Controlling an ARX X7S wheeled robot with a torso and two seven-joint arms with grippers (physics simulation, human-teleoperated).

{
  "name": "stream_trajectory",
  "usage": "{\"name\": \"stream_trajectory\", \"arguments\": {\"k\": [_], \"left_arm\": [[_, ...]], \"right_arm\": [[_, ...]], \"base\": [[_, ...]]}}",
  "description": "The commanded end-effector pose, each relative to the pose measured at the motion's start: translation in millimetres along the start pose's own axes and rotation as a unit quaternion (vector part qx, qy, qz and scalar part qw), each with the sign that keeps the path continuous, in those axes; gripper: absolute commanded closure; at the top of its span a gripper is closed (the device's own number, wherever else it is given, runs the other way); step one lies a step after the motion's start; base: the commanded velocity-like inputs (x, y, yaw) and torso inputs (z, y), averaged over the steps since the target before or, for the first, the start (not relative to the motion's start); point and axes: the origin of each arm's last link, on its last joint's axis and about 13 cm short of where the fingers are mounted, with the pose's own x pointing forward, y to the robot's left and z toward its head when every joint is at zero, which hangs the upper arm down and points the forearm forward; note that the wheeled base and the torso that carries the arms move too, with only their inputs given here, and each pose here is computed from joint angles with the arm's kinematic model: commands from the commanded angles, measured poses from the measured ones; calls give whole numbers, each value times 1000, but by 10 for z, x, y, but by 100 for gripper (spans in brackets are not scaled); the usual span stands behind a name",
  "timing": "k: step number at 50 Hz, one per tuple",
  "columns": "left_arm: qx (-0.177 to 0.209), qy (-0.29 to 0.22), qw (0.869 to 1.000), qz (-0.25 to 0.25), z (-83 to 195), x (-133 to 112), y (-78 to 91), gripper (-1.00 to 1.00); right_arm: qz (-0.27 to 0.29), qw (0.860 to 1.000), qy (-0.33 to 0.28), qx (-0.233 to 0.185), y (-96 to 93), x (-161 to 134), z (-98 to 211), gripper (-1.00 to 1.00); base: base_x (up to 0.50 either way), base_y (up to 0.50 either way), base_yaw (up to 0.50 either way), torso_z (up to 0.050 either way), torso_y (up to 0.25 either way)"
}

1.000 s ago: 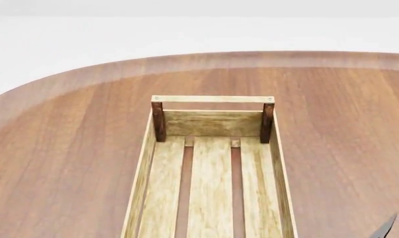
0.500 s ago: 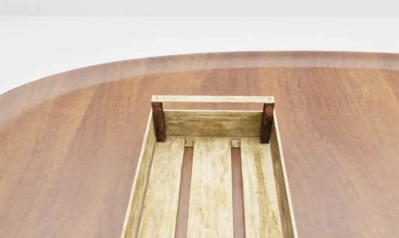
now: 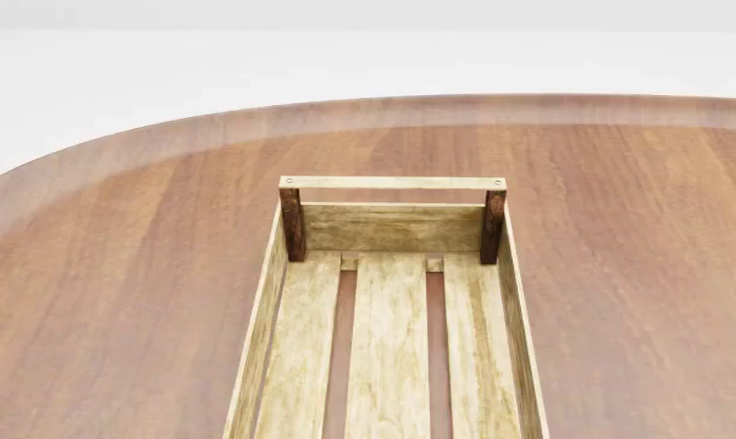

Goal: Pick up the cream cheese and put it in the tray.

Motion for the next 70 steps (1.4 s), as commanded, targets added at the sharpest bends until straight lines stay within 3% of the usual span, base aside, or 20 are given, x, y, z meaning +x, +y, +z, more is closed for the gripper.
{"name": "stream_trajectory", "arguments": {"k": [1, 20, 38, 56, 70], "left_arm": [[1, 0, 1000, -2, 6, -1, -5, -100], [3, 2, 1000, -3, 10, 6, -8, -100], [7, -1, 1000, -5, 22, 9, -11, -100], [15, -2, 1000, -1, 34, 7, 4, -100], [17, 0, 1000, -4, 21, 6, -3, -100]], "right_arm": [[-13, 998, 54, -29, 14, 80, -79, -100], [-48, 992, 72, -97, 39, 131, -219, -100], [-52, 987, 91, -123, -14, 181, -302, -100], [-62, 985, 103, -127, -126, 219, -323, -100], [-27, 990, 116, -74, -233, 241, -318, -100]], "base": [[0, 0, 0, 0, 0], [0, 0, 0, 0, 0], [0, 0, 0, 0, 0], [0, 0, 0, 0, 0], [0, 0, 0, 0, 0]]}}
